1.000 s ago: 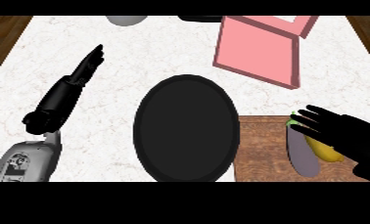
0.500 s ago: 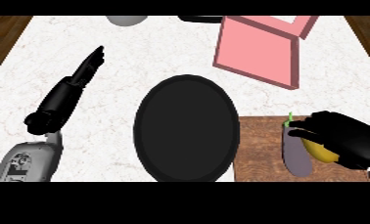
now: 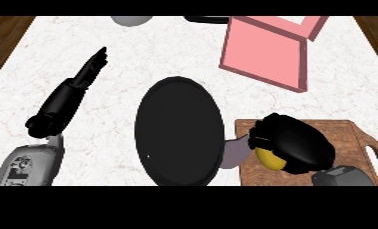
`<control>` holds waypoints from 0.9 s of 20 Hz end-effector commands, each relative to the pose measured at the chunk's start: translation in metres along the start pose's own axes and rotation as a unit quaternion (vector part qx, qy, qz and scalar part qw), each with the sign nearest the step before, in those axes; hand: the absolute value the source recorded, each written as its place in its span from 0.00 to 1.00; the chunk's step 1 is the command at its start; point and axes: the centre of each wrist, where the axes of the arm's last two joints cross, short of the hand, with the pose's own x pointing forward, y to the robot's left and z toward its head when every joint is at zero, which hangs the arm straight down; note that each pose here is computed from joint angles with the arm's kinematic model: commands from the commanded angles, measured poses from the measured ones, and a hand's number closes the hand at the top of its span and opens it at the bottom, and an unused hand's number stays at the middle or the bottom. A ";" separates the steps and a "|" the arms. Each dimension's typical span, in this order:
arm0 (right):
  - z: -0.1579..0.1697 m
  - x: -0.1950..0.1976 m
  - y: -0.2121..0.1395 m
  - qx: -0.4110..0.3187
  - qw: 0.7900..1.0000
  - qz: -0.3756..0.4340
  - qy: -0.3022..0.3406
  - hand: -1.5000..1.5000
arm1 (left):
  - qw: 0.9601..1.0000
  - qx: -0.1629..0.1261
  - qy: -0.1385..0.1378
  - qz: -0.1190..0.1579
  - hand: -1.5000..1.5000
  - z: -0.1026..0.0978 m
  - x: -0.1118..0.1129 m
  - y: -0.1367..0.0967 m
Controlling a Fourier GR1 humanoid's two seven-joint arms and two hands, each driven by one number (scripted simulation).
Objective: Pick the lemon from the cutting board and place it in the cardboard box
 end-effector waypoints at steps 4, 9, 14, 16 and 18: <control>-0.100 0.082 -0.054 -0.143 0.988 -0.033 -0.049 1.00 | 1.000 -0.001 0.007 -0.006 0.50 0.007 -0.013 0.001; -0.084 0.100 -0.104 -0.213 0.976 0.014 -0.044 1.00 | 1.000 0.005 0.006 0.000 0.50 0.012 0.002 -0.001; -0.052 0.109 -0.129 -0.296 0.953 -0.053 0.031 1.00 | 1.000 0.012 0.009 0.009 0.50 -0.009 0.007 0.006; -0.040 0.104 -0.136 -0.331 0.935 -0.093 0.083 1.00 | 1.000 0.007 0.001 -0.004 0.50 0.004 -0.002 0.010; -0.044 0.091 -0.141 -0.348 0.921 -0.129 0.121 1.00 | 1.000 0.011 0.005 0.001 0.50 -0.001 -0.004 0.004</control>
